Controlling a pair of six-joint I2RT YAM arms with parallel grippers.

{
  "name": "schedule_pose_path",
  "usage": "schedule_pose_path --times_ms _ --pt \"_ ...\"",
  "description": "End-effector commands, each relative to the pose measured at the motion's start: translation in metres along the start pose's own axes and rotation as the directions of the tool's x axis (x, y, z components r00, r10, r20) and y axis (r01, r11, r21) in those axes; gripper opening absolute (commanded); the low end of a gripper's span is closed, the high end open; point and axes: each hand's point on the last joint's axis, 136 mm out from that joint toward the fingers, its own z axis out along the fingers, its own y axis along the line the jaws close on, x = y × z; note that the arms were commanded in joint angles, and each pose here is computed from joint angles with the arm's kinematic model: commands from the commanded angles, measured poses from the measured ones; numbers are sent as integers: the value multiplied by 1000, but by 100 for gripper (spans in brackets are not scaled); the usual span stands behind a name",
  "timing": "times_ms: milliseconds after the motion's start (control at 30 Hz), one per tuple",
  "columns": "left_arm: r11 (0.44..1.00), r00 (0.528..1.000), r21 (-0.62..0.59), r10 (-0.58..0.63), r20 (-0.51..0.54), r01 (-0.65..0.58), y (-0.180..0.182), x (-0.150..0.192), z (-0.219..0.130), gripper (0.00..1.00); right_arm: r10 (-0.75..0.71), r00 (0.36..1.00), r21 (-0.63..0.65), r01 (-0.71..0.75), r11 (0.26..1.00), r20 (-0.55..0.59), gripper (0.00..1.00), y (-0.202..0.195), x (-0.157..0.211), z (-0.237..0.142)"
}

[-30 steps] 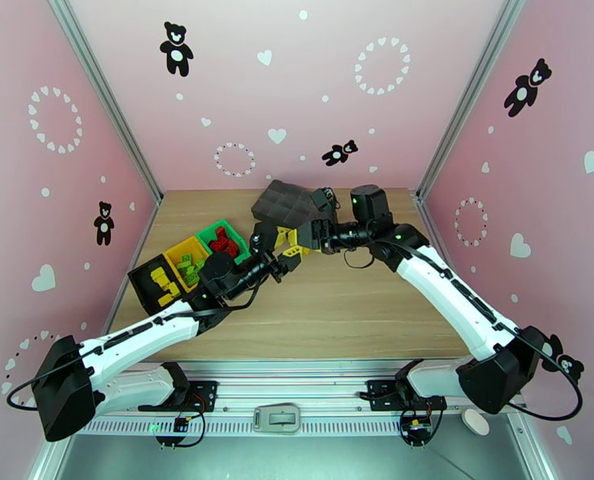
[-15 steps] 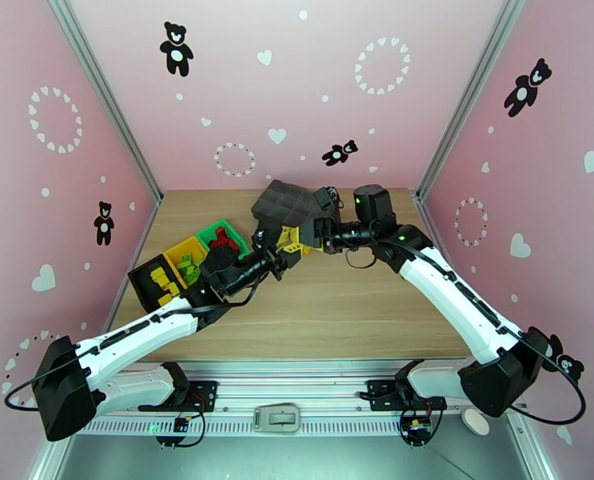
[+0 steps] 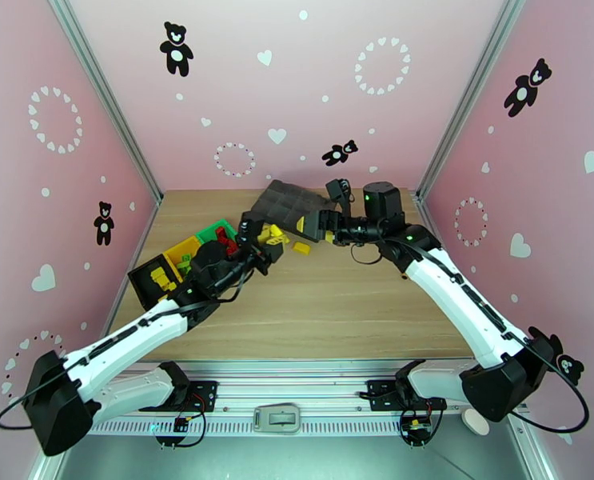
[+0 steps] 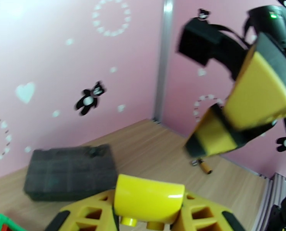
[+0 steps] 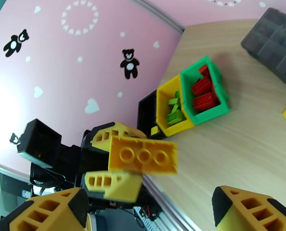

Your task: Sort the legos into containers by color

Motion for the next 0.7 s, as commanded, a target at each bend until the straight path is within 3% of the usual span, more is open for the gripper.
schedule_pose_path --times_ms 0,167,333,567,667 --pt "979 997 -203 -27 -75 11 37 18 -18 6 -25 1000 52 25 998 5 89 -18 -2 9" --pt "872 984 -490 -95 -150 9 97 41 -55 7 -21 1000 150 23 988 -19 89 -55 6 24" --pt "651 951 -754 -281 -130 89 165 75 -113 8 17 997 189 -2 982 -80 87 -89 24 50" --pt "350 918 -927 -397 -13 138 221 102 -187 11 71 984 188 -40 981 -161 85 -118 49 81" --pt "236 905 -956 -421 60 174 240 110 -210 19 88 979 196 -51 979 -184 84 -129 55 90"
